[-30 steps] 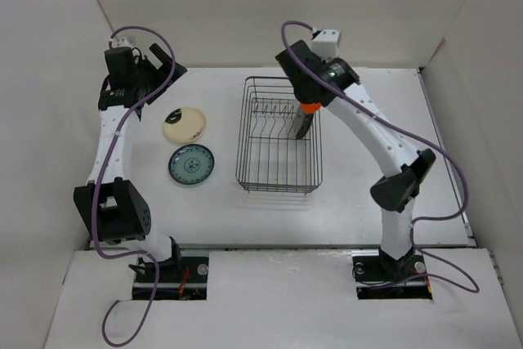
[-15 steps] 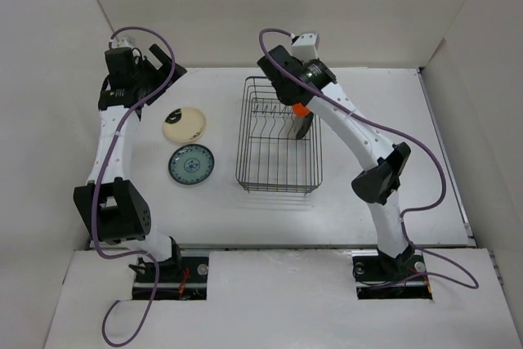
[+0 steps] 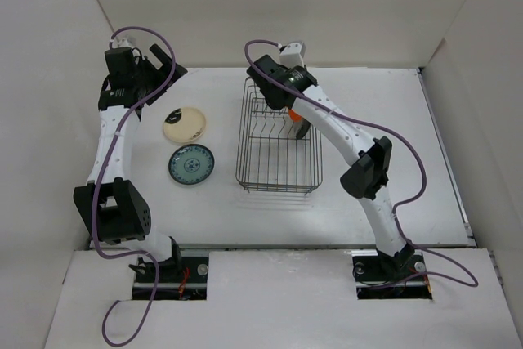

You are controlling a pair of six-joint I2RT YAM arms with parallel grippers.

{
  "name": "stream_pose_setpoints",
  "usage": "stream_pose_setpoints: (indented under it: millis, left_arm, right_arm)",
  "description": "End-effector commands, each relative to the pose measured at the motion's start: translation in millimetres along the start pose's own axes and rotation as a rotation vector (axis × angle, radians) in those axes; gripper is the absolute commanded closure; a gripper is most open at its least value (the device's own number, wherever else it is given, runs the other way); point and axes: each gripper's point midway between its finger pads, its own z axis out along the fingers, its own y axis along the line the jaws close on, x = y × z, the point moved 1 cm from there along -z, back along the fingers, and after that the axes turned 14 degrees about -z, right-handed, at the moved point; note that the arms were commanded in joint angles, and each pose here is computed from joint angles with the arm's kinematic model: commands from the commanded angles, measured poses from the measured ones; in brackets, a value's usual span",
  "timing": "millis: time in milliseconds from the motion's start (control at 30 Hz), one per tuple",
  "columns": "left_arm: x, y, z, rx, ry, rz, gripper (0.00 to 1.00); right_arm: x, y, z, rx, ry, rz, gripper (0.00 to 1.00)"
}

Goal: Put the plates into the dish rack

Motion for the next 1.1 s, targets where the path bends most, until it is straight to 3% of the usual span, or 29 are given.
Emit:
stream_pose_setpoints:
  millis: [0, 1067]
  left_arm:
    - [-9.2, -21.6, -15.4, 0.070, -0.035, 0.039, 0.00]
    - [-9.2, -21.6, -15.4, 0.070, -0.035, 0.039, 0.00]
  right_arm:
    - [-17.6, -8.8, -2.1, 0.053, -0.056, 0.065, 1.00]
    - [0.7, 37.3, 5.9, 0.022, -0.036, -0.004, 0.96]
